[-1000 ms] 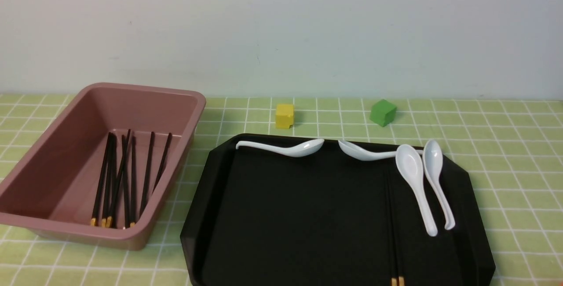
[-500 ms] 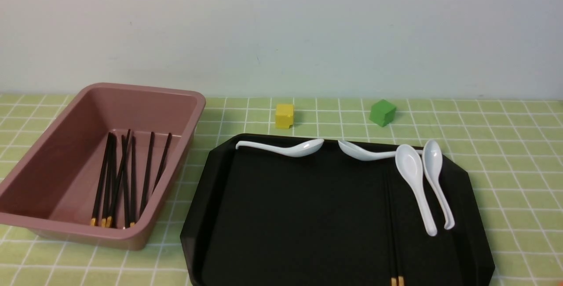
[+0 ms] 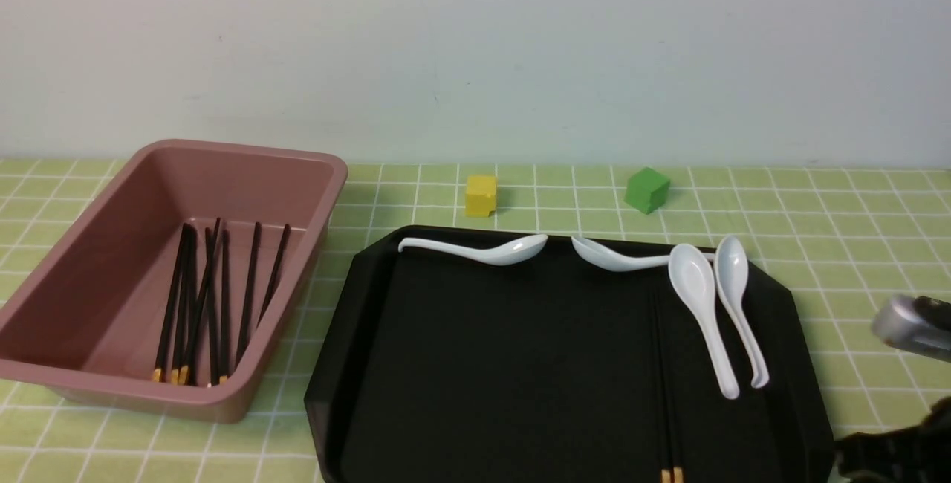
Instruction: On green tablecloth take chopsticks from black tray and put them in box.
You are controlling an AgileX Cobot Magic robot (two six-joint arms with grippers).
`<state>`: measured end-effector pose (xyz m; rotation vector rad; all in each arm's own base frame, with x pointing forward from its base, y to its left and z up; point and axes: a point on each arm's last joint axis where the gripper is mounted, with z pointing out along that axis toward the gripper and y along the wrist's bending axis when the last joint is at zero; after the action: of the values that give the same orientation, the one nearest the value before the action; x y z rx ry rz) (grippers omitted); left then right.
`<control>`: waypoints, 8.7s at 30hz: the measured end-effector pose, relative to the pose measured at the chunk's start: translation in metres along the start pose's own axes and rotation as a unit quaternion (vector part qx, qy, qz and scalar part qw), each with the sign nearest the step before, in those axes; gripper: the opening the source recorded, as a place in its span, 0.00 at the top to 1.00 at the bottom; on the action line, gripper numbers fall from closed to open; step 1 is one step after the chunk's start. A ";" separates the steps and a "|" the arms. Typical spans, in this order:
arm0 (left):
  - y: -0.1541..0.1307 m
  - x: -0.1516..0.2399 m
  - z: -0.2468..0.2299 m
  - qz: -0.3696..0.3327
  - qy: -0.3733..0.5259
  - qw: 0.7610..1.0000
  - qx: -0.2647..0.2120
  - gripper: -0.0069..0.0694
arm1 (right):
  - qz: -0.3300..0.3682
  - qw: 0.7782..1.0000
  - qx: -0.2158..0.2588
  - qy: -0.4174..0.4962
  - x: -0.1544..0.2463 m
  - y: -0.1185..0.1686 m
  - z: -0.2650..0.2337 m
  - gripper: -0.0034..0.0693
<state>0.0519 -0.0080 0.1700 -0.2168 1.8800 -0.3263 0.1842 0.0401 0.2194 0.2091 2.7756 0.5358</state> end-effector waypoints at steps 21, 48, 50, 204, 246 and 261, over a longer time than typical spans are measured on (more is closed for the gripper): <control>0.000 0.000 0.000 0.001 0.000 1.000 0.000 0.60 | -0.074 0.991 0.065 0.089 -0.073 0.091 0.103 0.88; 0.000 0.000 0.000 0.001 0.000 1.000 0.000 0.60 | -0.055 0.986 0.103 0.118 -0.079 0.085 0.141 0.78; 0.000 0.000 0.000 0.001 0.000 1.000 0.000 0.60 | -0.057 0.986 0.091 0.130 -0.076 0.088 0.140 0.78; 0.000 0.000 0.000 0.001 0.000 1.000 0.000 0.60 | -0.264 0.802 -0.127 -0.520 0.100 0.002 -0.098 0.90; 0.000 0.000 0.000 0.001 0.001 1.000 0.000 0.60 | -0.159 0.881 0.037 -0.444 0.130 -0.058 -0.014 0.82; 0.000 0.000 0.000 0.001 0.001 1.000 0.000 0.60 | -0.158 0.881 0.036 -0.444 0.130 -0.058 -0.014 0.80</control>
<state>0.0519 -0.0080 0.1699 -0.2144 1.8812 -0.3245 0.0519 0.0076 0.1745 -0.0014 1.8692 0.1707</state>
